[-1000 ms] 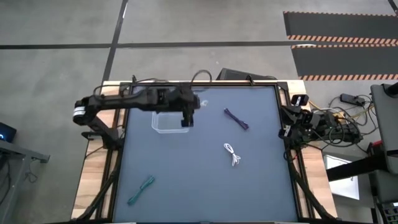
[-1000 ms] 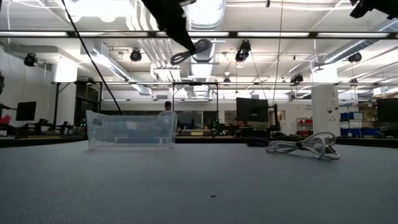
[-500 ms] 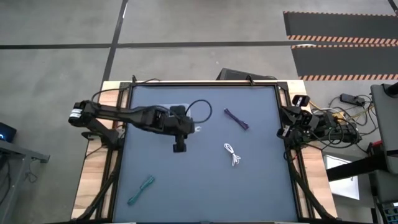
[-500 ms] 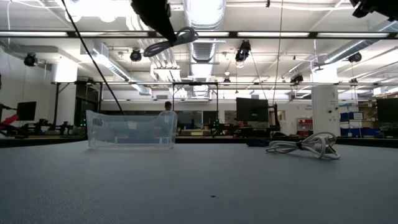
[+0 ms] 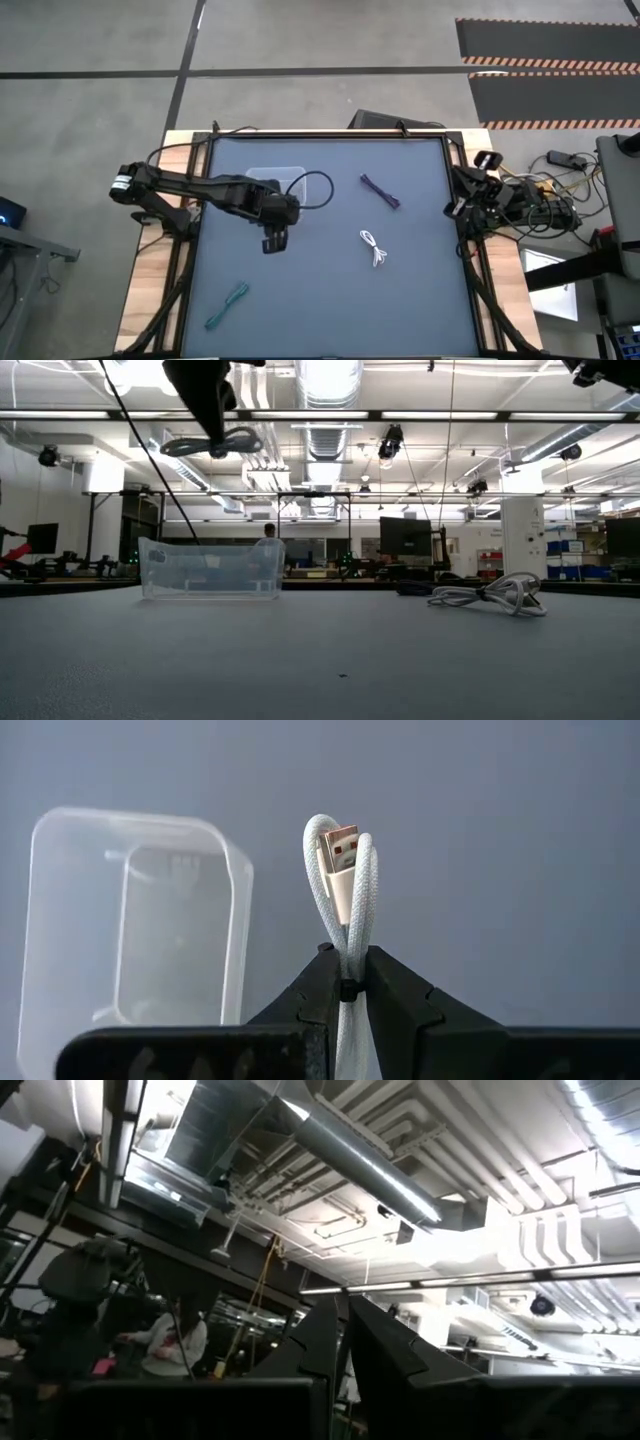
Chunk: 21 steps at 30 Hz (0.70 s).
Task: Pick and place USB-C Cables
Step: Put the top white charger cable into the bin
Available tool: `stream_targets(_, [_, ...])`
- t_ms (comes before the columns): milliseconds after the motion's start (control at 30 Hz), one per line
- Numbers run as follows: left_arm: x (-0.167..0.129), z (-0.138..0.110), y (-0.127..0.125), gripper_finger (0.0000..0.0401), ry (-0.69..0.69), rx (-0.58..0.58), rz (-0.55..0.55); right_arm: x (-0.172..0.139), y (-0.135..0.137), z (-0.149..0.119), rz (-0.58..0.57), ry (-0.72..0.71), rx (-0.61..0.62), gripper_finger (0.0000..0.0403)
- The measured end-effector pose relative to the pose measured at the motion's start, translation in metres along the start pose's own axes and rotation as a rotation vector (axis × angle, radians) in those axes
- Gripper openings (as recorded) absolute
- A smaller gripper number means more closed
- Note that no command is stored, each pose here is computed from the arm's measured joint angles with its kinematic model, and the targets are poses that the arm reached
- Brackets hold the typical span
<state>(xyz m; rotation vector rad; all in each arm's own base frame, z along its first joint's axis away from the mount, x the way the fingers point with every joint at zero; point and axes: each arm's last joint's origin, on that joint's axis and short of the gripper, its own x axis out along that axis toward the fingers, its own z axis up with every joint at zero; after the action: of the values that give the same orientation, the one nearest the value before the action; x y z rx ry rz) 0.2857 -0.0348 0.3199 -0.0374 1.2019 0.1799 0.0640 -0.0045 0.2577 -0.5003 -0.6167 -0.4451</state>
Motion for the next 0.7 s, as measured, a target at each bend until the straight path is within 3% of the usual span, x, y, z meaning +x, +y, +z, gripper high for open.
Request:
stream_targets(300, [0.003, 0.0, 0.015, 0.0024, 0.038, 0.076, 0.025, 0.0, -0.001, 0.002, -0.012, -0.015, -0.036, 0.0022])
stream_targets(700, [0.015, 0.002, 0.062, 0.0024, 0.077, 0.119, 0.078, 0.0, -0.002, 0.002, -0.014, -0.017, -0.034, 0.0022])
